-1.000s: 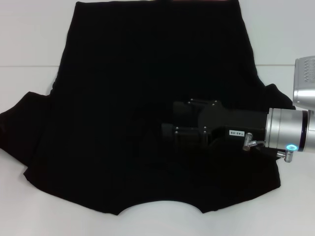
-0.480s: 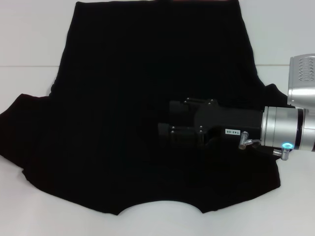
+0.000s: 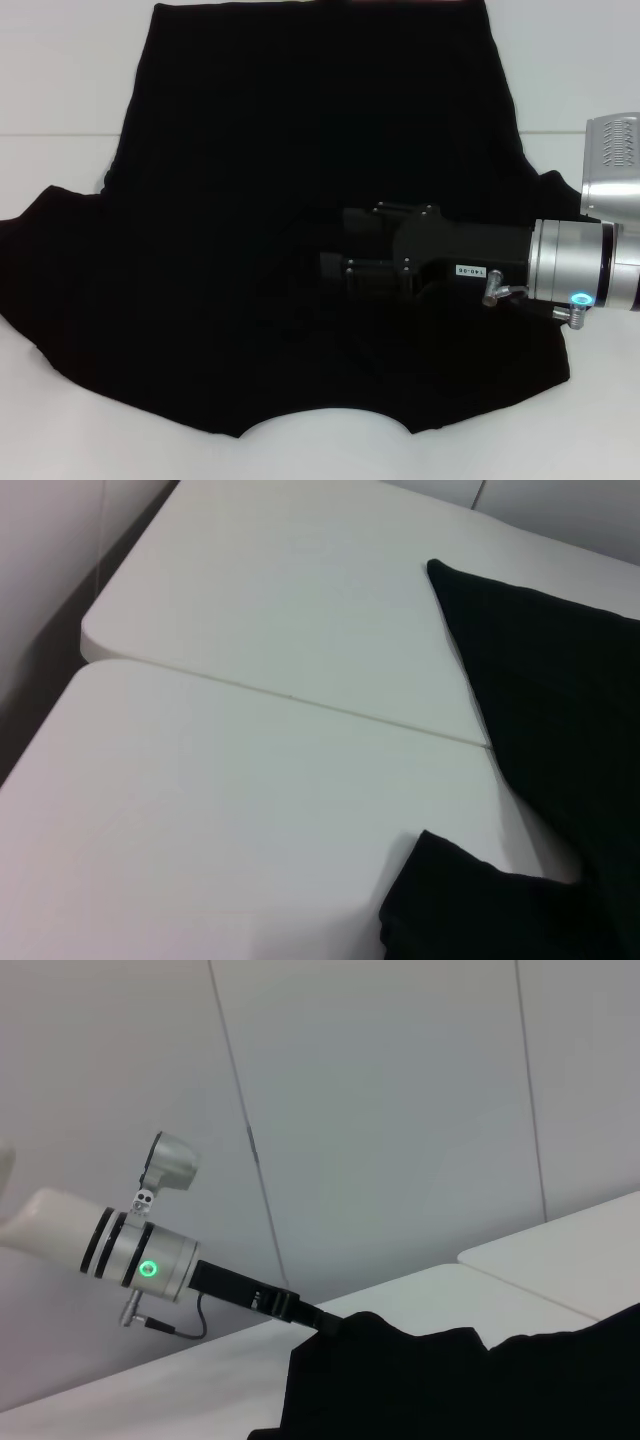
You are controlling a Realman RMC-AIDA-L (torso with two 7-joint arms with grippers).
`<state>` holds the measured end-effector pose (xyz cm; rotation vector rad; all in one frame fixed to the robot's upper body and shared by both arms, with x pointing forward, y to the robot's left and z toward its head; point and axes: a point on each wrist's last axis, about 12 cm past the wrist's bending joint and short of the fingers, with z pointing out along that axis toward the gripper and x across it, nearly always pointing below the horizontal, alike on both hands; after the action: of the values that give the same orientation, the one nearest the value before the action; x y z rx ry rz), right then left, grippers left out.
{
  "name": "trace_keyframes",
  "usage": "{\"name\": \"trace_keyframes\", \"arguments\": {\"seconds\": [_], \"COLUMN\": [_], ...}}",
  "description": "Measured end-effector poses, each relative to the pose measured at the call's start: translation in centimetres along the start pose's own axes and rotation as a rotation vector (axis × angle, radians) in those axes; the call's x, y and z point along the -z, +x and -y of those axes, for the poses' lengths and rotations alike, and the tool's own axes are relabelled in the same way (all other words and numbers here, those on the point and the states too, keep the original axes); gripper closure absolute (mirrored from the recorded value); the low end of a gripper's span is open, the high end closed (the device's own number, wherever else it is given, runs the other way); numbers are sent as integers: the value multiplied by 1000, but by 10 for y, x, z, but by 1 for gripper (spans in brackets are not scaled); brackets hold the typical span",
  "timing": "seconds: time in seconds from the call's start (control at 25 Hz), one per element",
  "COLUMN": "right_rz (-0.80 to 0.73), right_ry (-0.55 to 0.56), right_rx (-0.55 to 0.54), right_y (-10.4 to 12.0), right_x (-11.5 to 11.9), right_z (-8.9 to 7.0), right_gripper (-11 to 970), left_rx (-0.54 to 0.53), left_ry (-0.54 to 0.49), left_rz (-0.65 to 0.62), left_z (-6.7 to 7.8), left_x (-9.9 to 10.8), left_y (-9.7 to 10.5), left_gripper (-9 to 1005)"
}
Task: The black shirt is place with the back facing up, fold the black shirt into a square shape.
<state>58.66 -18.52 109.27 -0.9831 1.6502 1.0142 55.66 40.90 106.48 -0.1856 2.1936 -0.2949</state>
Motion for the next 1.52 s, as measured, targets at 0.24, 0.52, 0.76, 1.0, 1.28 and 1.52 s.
{"name": "trace_keyframes", "arguments": {"seconds": [0.24, 0.52, 0.76, 1.0, 1.28, 1.52], "right_rz": [-1, 0, 0, -1, -1, 1], "right_ry": [1, 3, 2, 3, 2, 2], "right_rx": [-6, -8, -11, -28, -30, -26], "right_y": [0, 0, 3, 7, 9, 8], "right_x": [0, 0, 3, 4, 5, 5], "right_z": [0, 1, -1, -2, -3, -3], "right_gripper": [167, 167, 167, 167, 168, 168], "left_rx": [-4, 14, -36, -125, -169, -218], "left_ry": [2, 91, 230, 449, 580, 653], "left_rz": [-1, 7, 9, 13, -25, -40], "left_z": [1, 11, 32, 63, 95, 121], "left_x": [-1, 0, -3, -2, -13, -24], "left_y": [-1, -5, -14, -11, 11, 25], "left_gripper": [996, 996, 996, 996, 997, 995]}}
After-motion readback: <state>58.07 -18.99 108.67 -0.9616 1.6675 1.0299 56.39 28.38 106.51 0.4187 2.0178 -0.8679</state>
